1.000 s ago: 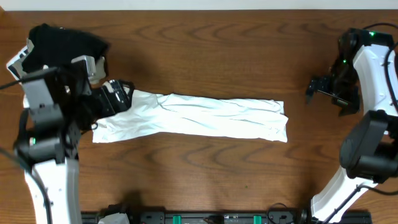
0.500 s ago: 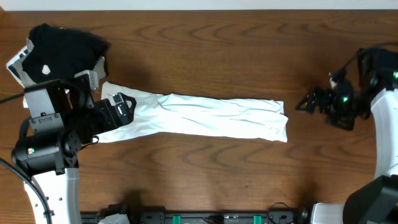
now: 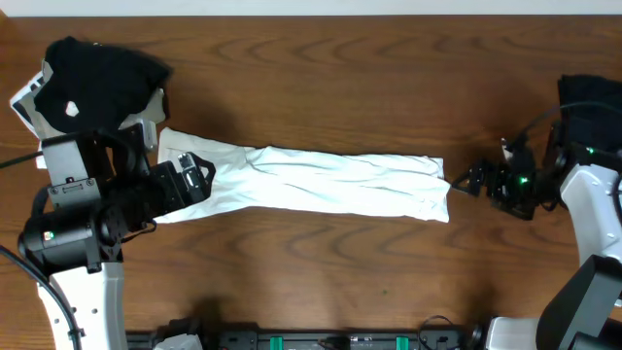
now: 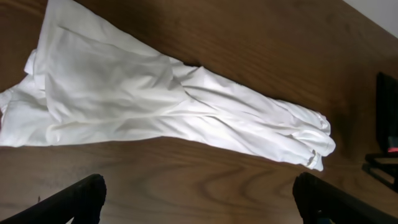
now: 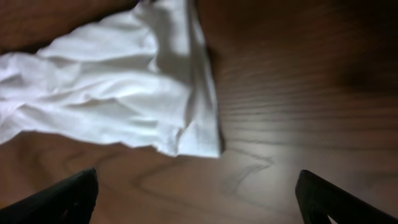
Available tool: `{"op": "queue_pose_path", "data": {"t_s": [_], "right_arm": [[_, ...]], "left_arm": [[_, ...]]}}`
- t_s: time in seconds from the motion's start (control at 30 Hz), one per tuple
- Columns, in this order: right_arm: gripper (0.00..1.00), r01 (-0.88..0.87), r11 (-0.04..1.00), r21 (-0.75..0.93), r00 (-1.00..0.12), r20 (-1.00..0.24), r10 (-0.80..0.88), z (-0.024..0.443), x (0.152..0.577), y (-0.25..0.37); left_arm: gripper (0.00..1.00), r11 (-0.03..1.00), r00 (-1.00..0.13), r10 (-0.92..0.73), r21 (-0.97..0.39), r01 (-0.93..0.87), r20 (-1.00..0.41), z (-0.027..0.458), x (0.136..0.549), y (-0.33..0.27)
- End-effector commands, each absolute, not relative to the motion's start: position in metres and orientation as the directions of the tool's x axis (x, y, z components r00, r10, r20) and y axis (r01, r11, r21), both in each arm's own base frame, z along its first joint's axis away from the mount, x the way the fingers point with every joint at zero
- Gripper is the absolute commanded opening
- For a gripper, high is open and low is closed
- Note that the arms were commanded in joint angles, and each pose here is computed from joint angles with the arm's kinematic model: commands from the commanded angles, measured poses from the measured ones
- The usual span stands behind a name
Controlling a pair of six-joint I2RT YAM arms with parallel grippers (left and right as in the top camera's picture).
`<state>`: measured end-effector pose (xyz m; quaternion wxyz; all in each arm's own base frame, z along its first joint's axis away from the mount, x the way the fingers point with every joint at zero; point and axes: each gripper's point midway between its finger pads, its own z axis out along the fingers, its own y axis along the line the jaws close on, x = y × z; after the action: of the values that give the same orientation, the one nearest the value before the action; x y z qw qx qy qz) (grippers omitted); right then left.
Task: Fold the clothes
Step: 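Move the right gripper to the strip's right end and grasp it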
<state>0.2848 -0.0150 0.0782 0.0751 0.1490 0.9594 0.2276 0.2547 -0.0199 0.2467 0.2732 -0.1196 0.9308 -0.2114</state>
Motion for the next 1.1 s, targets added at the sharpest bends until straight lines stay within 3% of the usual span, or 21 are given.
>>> {"op": "queue_pose_path", "data": {"t_s": [0.0,0.67,1.07], "right_arm": [[0.99,0.271,0.853,0.446,-0.94,-0.067,0.334,0.067,0.286,-0.023],[0.99,0.254,0.808,0.532,-0.962,0.05,0.269,0.017,0.291,-0.006],[0.99,0.192,0.824,0.533,-0.979,0.053,0.195,-0.009,0.284,0.017]], "left_arm": [[0.98,0.887,-0.831,-0.326,-0.451,-0.103,-0.451,0.243,0.253,-0.02],[0.98,0.886,-0.835,-0.326,-0.452,-0.106,-0.444,0.242,0.252,-0.021],[0.98,0.886,-0.835,-0.326,-0.451,-0.106,-0.444,0.242,0.252,-0.021]]}}
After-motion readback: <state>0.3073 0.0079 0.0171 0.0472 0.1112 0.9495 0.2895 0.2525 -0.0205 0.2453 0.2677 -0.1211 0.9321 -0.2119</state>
